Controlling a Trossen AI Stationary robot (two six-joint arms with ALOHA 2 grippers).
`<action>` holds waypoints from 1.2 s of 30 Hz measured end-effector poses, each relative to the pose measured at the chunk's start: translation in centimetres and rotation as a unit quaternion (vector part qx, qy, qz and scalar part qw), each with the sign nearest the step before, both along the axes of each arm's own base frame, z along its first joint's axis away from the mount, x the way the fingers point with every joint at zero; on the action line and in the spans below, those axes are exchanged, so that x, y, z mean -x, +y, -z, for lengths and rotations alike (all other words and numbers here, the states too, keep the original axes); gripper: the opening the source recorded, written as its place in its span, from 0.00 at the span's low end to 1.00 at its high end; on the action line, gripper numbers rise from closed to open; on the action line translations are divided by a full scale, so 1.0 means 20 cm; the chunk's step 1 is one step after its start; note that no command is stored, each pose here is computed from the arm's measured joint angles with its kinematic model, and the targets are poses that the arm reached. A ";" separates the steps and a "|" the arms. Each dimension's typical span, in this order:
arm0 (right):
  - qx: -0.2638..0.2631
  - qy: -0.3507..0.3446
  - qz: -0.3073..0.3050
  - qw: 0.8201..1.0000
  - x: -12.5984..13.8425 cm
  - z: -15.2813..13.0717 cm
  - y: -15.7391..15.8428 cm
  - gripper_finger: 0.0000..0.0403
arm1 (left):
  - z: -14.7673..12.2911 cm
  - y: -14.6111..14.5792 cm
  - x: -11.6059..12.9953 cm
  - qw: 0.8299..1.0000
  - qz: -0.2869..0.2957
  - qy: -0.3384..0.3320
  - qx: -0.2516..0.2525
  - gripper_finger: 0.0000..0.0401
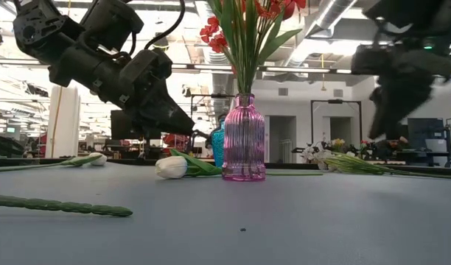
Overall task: Sort flowers into vase by color
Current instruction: Put the top white flowers into the blue vase
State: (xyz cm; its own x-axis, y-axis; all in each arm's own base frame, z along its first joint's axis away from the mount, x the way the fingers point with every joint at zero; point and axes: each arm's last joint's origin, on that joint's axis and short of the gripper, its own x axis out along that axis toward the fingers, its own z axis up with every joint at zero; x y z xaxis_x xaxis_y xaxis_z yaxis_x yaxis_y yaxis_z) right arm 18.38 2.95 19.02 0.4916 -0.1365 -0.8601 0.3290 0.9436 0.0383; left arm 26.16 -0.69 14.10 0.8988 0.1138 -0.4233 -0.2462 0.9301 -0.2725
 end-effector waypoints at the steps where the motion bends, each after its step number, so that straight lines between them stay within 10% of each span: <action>1: 0.001 -0.009 0.013 1.000 0.00 -0.01 -0.03 0.41 | 0.00 0.00 0.00 1.000 0.000 0.000 0.001 0.30; 15: -0.024 0.060 0.276 0.959 0.14 -0.11 -0.62 0.61 | 0.00 -0.04 0.00 1.000 0.017 0.002 -0.023 0.30; 29: -0.059 0.162 0.342 0.924 0.20 0.07 -0.85 0.61 | 0.00 0.02 0.00 0.993 0.029 0.011 -0.112 0.30; 36: -0.063 0.169 0.346 0.921 0.17 0.14 -0.91 0.61 | 0.02 0.02 0.01 0.993 0.085 0.031 -0.077 0.30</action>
State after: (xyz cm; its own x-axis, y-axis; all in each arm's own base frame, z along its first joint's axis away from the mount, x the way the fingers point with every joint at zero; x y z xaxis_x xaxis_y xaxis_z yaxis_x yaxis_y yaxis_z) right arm 15.07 -15.29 16.15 0.0256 -0.2048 -0.9785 0.8624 0.4996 -0.0820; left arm 26.00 -0.21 13.69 0.8830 0.0301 -0.4684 -0.0941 0.9890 -0.1139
